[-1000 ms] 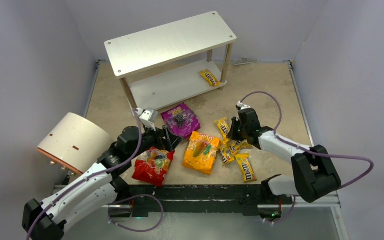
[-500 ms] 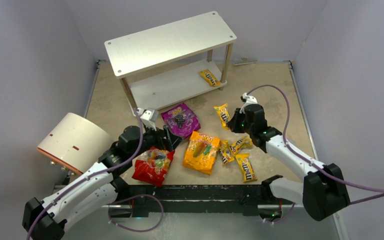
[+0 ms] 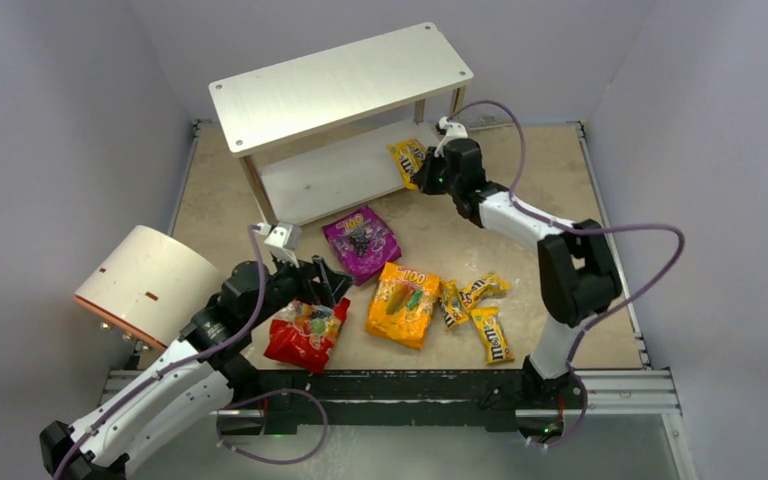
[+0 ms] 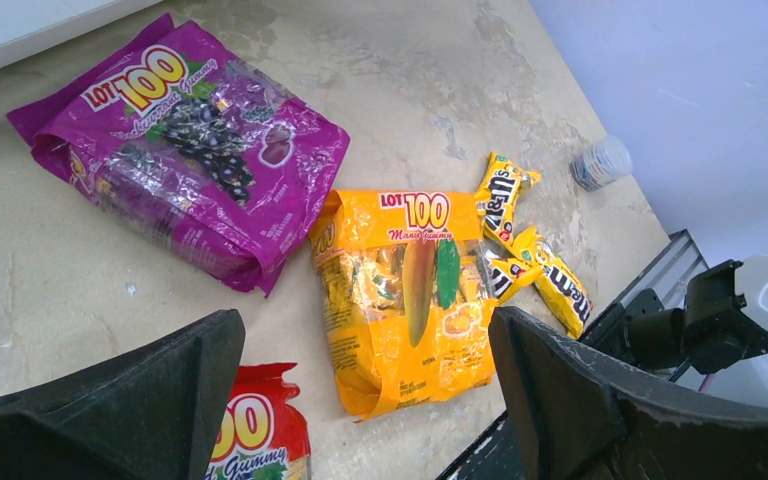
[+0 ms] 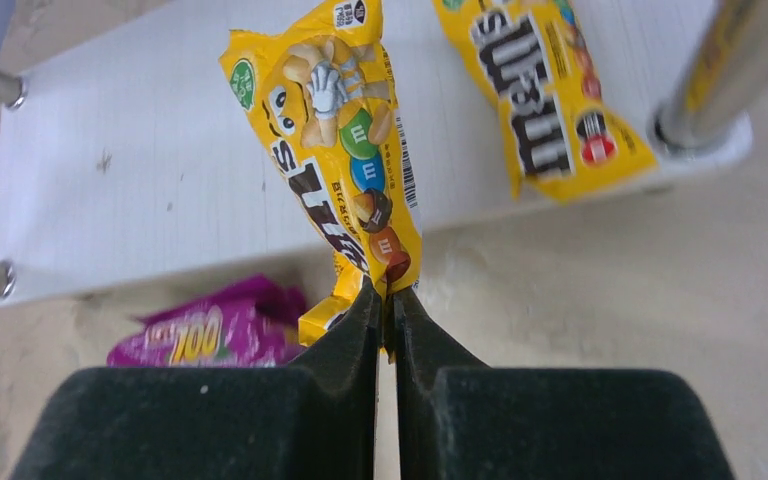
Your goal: Place and organize the candy bags onto the shelf
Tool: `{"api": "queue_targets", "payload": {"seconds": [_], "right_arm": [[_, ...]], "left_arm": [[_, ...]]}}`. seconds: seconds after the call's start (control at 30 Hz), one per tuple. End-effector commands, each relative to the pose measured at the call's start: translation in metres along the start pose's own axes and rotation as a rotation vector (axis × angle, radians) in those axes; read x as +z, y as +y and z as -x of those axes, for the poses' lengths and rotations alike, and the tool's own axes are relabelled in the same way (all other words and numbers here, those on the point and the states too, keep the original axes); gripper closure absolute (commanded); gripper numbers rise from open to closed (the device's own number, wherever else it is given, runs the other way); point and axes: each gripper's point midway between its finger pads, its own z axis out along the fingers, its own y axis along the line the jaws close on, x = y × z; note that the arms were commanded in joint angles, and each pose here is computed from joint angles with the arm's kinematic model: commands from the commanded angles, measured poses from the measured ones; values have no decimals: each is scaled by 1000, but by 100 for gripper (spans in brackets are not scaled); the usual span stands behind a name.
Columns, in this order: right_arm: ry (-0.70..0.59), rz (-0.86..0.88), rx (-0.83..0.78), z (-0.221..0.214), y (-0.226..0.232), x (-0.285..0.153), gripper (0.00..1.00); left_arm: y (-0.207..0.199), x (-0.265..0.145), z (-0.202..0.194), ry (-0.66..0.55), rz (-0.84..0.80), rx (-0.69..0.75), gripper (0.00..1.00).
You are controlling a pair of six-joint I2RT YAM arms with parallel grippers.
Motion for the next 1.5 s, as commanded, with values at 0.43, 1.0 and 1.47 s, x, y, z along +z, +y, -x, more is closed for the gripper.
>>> {"api": "queue_targets", "payload": {"seconds": [0.43,1.0,1.47], "right_arm": [[-24,-111,-64,24,-6,90,82],[-82,-39,-60,50,19,63,44],[-192,65,-145,66,34,76,74]], "left_arm": [[-3,-5,15,-35,17,-3,0],[-2,-4,13,-35,14,-4,0],[-3,-4,12,-31,8,-8,0]]}}
